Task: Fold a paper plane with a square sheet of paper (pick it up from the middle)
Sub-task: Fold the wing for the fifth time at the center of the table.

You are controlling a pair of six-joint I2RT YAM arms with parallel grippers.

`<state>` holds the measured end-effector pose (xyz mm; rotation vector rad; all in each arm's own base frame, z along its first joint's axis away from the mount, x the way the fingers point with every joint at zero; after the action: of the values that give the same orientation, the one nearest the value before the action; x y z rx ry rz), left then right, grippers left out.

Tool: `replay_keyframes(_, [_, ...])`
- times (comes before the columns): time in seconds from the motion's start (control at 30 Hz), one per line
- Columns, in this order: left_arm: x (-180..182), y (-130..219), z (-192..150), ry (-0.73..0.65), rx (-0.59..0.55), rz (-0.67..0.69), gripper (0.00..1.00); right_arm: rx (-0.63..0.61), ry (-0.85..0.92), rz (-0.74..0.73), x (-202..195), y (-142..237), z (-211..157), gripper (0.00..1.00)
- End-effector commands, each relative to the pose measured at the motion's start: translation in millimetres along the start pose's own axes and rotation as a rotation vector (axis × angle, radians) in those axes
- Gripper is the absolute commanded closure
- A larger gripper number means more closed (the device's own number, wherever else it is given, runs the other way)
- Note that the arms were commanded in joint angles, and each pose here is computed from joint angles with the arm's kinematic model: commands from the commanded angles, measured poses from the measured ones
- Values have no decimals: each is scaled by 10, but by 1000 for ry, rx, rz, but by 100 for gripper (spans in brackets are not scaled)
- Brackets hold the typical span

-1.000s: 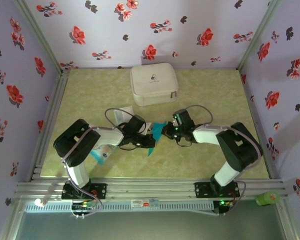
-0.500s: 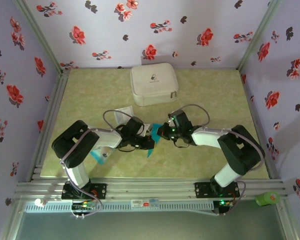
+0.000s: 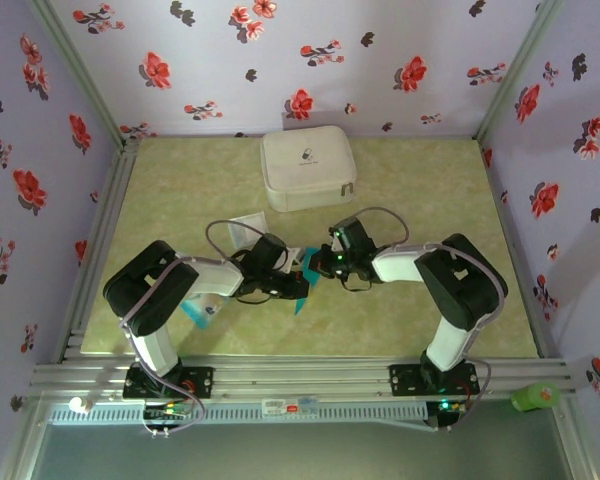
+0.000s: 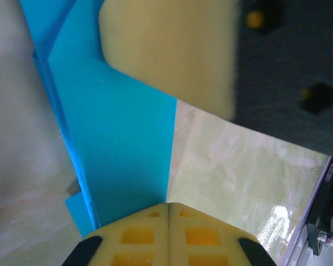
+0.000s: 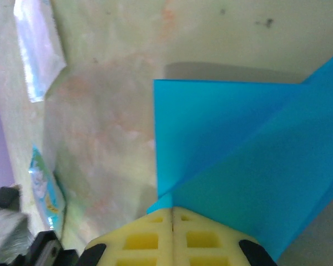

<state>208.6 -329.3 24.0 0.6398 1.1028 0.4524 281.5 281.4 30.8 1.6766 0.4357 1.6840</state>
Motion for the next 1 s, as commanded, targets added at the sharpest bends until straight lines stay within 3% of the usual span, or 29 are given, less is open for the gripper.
replay_keyframes(0.0, [375, -28, -497, 98, 142, 123, 100, -25, -30, -56, -280, -35, 71, 97])
replay_keyframes(0.33, [422, -50, -569, 111, 161, 125, 100, -97, -141, -38, -523, 24, 315, 96])
replay_keyframes(0.67, [448, -55, -606, 120, 162, 124, 100, -163, -146, -223, -709, 177, 542, 97])
replay_keyframes(0.97, [436, -44, -597, 118, 157, 122, 100, -250, -224, -173, -760, 283, 808, 96])
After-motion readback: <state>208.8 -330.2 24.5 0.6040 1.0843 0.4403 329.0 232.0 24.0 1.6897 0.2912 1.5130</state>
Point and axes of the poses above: each hand's point on the last joint's axis, 136 mm out from that joint toward the fingers, its own y axis back along the fingers, its own x axis along the line the jaws close on, z = x × y, the point moved 1 cm from there along y, back along the fingers, and after that the axes turned 3 degrees about -y, right-handed, at the moved point
